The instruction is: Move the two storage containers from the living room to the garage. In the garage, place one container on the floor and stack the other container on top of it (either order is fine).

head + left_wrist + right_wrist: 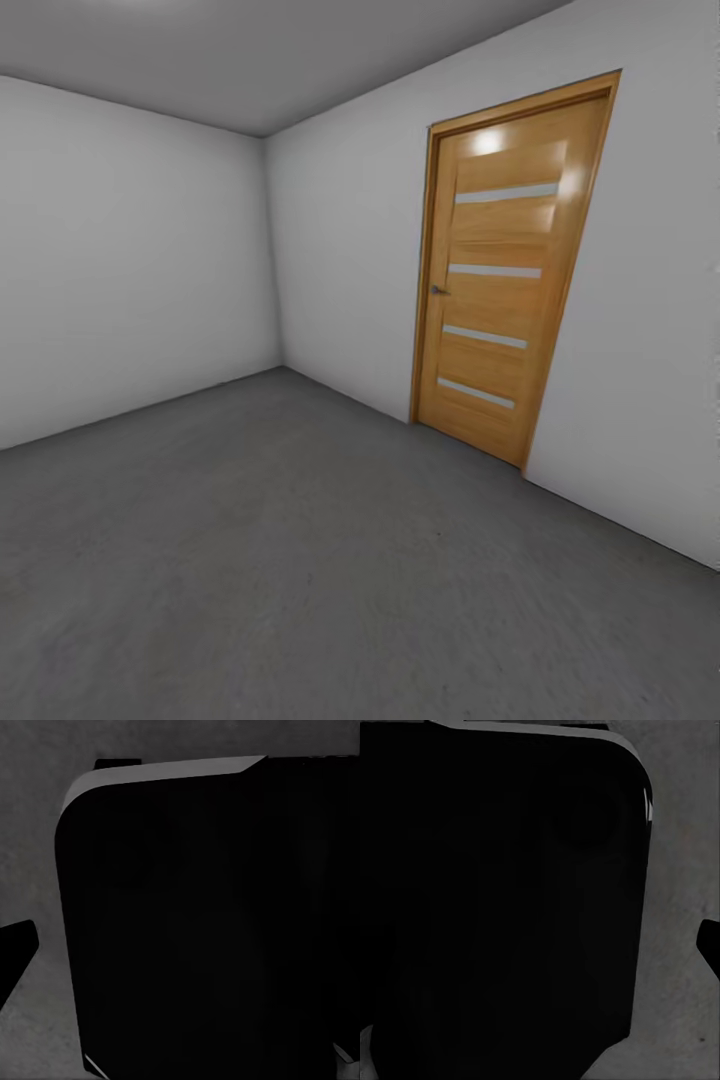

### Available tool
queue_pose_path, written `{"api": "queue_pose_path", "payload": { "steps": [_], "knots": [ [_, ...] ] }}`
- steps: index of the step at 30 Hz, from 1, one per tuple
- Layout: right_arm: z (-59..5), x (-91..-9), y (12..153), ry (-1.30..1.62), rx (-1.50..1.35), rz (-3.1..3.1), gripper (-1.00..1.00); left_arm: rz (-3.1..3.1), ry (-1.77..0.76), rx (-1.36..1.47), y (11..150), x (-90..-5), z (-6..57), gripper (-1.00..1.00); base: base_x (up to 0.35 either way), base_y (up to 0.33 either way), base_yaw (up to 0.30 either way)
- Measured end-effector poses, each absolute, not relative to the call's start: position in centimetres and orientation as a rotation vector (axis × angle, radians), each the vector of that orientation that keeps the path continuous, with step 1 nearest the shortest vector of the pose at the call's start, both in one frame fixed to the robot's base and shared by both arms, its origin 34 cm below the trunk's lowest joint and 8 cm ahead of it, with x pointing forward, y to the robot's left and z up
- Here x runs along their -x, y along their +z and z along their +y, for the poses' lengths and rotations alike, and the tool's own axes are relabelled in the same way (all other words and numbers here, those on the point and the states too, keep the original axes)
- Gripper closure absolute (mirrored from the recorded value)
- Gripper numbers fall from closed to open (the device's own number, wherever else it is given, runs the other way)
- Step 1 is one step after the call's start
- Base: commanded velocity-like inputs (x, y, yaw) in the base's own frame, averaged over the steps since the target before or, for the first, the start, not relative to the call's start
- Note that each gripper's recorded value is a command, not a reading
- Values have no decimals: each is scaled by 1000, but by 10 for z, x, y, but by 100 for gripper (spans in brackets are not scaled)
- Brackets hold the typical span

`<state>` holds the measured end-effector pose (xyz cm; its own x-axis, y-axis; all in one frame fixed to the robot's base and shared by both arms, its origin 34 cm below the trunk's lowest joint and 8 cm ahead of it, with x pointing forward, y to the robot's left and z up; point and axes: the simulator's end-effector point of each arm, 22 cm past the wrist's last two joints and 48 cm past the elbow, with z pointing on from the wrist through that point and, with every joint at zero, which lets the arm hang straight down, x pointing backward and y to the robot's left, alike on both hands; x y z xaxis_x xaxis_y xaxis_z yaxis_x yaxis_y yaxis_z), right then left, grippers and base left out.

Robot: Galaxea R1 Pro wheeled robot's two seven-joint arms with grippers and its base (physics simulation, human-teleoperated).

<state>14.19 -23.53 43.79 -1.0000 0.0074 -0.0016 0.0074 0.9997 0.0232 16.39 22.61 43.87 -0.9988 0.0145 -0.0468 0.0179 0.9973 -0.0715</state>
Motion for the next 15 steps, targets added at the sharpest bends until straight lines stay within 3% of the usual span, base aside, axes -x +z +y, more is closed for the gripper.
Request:
{"api": "queue_pose_path", "payload": {
  "steps": [15],
  "knots": [
    [-233,-142,438,40,-11,3138,-100,3092,-113,-26,439,-164,225,-100,301,200,-239]
  ]
}}
